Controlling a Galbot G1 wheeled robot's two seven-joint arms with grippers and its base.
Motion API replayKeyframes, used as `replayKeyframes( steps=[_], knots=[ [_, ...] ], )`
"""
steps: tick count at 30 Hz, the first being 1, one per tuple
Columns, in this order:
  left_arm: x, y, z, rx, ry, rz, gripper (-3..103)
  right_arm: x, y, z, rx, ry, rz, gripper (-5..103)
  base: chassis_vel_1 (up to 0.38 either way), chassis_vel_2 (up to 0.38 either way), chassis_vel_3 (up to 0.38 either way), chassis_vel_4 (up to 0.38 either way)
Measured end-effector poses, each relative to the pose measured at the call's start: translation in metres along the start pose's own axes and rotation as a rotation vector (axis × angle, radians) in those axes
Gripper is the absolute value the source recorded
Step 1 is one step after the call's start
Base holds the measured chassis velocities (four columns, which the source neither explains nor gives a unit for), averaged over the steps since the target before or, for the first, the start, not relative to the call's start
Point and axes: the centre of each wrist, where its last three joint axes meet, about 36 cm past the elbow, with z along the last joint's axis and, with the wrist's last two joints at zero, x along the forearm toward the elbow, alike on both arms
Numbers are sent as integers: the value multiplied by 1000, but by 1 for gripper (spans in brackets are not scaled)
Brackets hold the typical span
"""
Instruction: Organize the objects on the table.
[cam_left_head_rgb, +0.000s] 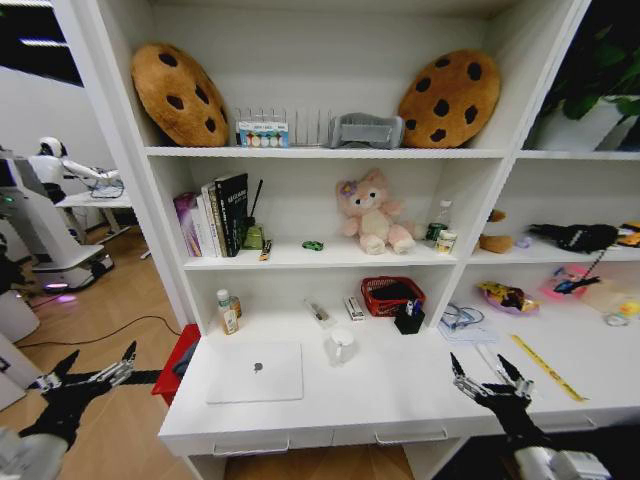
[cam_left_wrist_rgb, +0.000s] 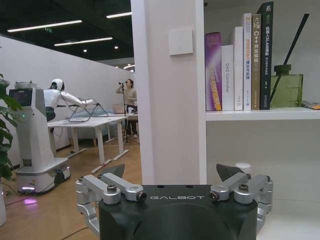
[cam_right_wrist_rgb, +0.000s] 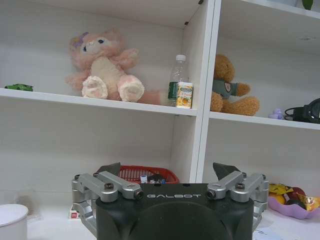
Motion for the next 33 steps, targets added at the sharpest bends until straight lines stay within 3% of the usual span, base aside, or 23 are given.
replayKeyframes(
  steps=[17,33],
  knots=[
    [0,0,0,0,0,1,100,0,0,0,0,0,0,100,30,-32,-30,46],
    [0,0,0,0,0,1,100,0,0,0,0,0,0,100,237,-240,-240,237]
  ],
)
